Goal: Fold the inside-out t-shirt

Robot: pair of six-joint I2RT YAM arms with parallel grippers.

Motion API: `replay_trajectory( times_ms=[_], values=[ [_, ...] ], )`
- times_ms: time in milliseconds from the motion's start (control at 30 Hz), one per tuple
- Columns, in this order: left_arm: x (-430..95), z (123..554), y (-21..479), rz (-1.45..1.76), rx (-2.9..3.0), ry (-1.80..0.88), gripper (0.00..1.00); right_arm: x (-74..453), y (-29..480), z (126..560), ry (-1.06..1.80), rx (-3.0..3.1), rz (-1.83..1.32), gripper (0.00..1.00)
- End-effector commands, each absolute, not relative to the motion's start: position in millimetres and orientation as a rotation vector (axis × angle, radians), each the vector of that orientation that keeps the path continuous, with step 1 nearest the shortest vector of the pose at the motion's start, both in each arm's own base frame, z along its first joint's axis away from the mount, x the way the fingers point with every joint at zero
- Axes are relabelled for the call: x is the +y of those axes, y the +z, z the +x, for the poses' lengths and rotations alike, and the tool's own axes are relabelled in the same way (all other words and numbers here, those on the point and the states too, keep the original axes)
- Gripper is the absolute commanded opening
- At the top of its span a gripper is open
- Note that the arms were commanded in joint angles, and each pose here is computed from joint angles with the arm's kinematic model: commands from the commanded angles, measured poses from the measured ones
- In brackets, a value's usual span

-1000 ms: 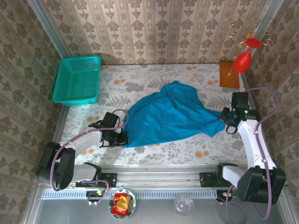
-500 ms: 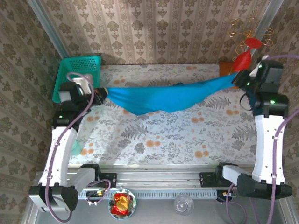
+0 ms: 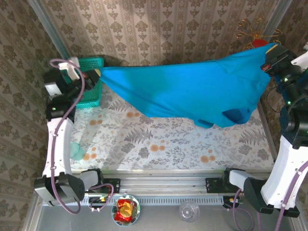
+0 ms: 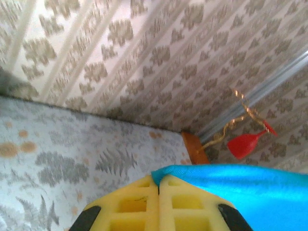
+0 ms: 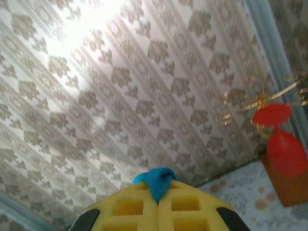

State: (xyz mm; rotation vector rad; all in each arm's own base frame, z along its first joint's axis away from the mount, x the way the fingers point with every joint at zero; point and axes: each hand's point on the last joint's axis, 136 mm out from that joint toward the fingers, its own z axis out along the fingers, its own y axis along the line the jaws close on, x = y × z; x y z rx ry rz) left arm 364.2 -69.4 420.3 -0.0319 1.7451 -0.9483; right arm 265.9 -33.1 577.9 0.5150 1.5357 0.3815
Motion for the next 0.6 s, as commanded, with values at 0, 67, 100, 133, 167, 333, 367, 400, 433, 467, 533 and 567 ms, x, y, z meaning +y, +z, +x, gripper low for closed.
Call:
replay_trajectory(
  times_ms=[0,67,100,133,167,333,367,400,433,467,533,567],
  values=[
    [-46.5,349.4,505.2,0.024,1.552,-0.863,0.00,-27.6,544.9,301.8,0.505,1.612,0.551,0.00],
    [-38.3,352.6,519.3,0.022,1.531,-0.845,0.00,-27.9,533.6,312.1,0.530,1.624,0.565,0.00],
    [-37.5,355.3,522.1,0.025,1.528,-0.851,0.00,-29.0,531.8,315.3,0.531,1.625,0.570,0.00],
    [-37.5,359.7,523.9,0.027,1.526,-0.869,0.00,-30.2,531.5,319.1,0.532,1.627,0.573,0.00],
    [-38.4,364.2,525.4,0.031,1.524,-0.895,0.00,-30.1,534.4,321.8,0.541,1.625,0.569,0.00],
    [-42.7,365.4,540.0,0.063,1.479,-0.952,0.00,-25.5,564.9,321.1,0.574,1.564,0.517,0.00],
    [-44.4,361.8,542.4,0.079,1.472,-0.949,0.00,-25.6,570.3,317.2,0.565,1.552,0.509,0.00],
    [-45.8,357.7,544.8,0.090,1.466,-0.946,0.00,-26.5,572.8,314.2,0.552,1.546,0.509,0.00],
    [-48.5,353.2,544.6,0.105,1.464,-0.948,0.00,-27.3,574.6,309.0,0.537,1.538,0.508,0.00],
    [-51.5,347.5,542.1,0.121,1.465,-0.954,0.00,-28.7,573.3,304.5,0.519,1.536,0.511,0.00],
    [-58.7,337.8,527.7,0.139,1.481,-0.978,0.00,-29.8,564.2,296.9,0.497,1.545,0.522,0.00],
    [-62.9,333.6,513.0,0.144,1.503,-0.991,0.00,-29.9,554.4,293.9,0.489,1.560,0.529,0.00]
  ],
)
